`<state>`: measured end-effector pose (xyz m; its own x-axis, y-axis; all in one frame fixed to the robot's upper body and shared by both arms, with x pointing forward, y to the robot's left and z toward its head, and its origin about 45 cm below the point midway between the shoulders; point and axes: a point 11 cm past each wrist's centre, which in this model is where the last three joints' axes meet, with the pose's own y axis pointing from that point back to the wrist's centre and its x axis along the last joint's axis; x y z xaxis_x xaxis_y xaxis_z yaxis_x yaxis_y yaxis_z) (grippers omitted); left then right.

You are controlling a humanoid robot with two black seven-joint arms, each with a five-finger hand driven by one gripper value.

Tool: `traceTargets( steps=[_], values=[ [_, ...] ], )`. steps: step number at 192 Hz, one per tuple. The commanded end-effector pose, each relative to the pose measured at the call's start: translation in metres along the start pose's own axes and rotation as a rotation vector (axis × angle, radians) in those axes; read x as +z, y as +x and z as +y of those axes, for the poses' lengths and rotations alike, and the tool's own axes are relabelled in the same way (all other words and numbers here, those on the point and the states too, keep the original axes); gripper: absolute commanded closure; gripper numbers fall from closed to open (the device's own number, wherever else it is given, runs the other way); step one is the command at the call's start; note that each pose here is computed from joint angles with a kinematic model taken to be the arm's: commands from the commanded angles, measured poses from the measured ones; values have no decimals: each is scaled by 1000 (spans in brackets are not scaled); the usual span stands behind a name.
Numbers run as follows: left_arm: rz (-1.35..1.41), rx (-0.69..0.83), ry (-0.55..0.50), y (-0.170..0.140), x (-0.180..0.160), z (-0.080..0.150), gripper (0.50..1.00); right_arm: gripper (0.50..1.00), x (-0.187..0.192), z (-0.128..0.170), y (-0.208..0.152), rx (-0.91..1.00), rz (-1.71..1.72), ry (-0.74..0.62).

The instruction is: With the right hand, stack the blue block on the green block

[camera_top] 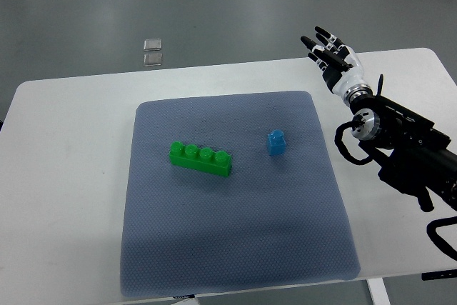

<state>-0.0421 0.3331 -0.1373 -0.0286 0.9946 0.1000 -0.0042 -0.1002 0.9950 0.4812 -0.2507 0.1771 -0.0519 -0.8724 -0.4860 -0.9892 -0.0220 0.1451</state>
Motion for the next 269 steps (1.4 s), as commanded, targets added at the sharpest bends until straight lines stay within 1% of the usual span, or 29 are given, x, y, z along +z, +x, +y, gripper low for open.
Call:
traceTargets(
  steps=[1, 79, 102, 114, 135, 154, 180, 195, 215, 229, 252, 269],
  values=[
    [-1, 0, 0, 0, 0, 0, 500, 585, 0, 0, 0, 3, 0, 1],
    [-1, 3, 0, 1, 0, 0, 500, 585, 0, 0, 0, -1, 3, 0],
    [-1, 0, -1, 0, 1, 0, 500, 585, -2, 1, 0, -18, 25, 1],
    [-1, 1, -1, 0, 1, 0, 500, 585, -4, 1, -7, -53, 64, 10],
    [-1, 3, 0, 1, 0, 0, 500, 585, -10, 1, -20, -131, 191, 38],
    [-1, 0, -1, 0, 1, 0, 500, 585, -38, -1, -31, -230, 372, 92],
    [-1, 1, 0, 0, 0, 0, 500, 585, -53, 9, -42, -404, 629, 104],
    [-1, 3, -1, 1, 1, 0, 500, 585, -71, 13, -52, -495, 792, 131],
    [-1, 0, 0, 0, 0, 0, 500, 585, -74, 25, -55, -634, 976, 106],
    [-1, 0, 0, 0, 0, 0, 500, 585, -81, 33, -64, -732, 1109, 108],
    [-1, 0, 0, 0, 0, 0, 500, 585, -71, 45, -69, -862, 1374, 72],
    [-1, 1, 0, 0, 0, 0, 500, 585, -66, 50, -68, -917, 1498, 46]
  ],
)
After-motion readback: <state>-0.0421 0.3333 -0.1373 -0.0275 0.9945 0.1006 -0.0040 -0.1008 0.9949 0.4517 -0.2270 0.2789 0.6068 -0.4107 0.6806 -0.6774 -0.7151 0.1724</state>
